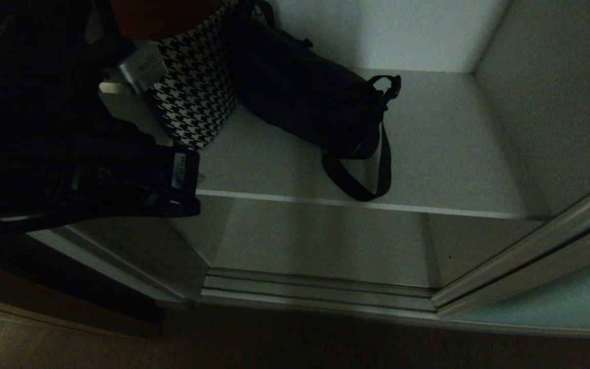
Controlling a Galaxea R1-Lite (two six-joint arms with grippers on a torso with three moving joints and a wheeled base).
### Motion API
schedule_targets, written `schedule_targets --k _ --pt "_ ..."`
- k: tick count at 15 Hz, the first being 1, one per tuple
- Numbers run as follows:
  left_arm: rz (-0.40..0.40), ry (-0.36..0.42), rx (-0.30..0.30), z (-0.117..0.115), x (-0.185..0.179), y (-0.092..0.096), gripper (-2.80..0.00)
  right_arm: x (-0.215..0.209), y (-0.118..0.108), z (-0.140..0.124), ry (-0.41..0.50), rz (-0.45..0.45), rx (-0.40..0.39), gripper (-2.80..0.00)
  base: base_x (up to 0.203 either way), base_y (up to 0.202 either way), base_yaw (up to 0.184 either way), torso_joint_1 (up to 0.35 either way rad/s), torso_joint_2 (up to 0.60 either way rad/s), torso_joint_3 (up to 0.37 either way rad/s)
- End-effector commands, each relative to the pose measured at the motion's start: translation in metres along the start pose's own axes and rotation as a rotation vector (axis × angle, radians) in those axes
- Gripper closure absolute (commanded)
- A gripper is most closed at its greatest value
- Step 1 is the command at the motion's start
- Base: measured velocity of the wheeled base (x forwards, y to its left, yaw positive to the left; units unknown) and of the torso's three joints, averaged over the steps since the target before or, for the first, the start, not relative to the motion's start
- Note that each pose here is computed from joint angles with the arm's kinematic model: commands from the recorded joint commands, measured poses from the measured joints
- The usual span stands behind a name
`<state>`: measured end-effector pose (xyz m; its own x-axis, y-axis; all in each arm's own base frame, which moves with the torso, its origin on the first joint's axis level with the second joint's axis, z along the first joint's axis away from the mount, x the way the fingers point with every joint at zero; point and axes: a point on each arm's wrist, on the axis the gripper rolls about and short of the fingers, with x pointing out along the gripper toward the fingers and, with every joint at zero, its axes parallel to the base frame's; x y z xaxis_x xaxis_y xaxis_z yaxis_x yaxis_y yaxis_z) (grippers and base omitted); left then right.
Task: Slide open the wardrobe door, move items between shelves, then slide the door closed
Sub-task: Close the door
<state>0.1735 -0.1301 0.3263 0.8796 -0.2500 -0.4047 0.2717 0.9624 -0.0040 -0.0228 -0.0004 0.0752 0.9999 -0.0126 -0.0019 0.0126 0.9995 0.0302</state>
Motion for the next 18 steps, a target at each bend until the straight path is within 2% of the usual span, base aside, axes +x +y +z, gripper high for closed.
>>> schedule_targets --k 1,4,10,18 --pt "-0.001 -0.025 -0.011 0.001 -0.014 0.006 0.00 0.000 0.000 0.000 -0.003 0.000 0.001 0.00 0.000 0.000 0.000 0.000 0.00 0.000" --pt "-0.041 -0.049 -0.015 0.002 -0.027 0.013 0.00 0.000 0.000 -0.001 0.000 0.000 0.000 0.00 0.000 0.000 0.000 0.000 0.00 0.000" --pt "-0.030 -0.079 -0.041 0.005 -0.033 0.018 0.00 0.000 0.000 0.000 -0.001 0.000 0.000 0.00 -0.016 0.000 -0.001 0.001 0.00 -0.001" --pt "-0.011 -0.099 -0.025 0.006 -0.043 0.027 0.00 0.000 0.000 0.000 -0.002 0.000 0.000 0.00 -0.191 0.000 -0.001 0.002 0.00 0.003"
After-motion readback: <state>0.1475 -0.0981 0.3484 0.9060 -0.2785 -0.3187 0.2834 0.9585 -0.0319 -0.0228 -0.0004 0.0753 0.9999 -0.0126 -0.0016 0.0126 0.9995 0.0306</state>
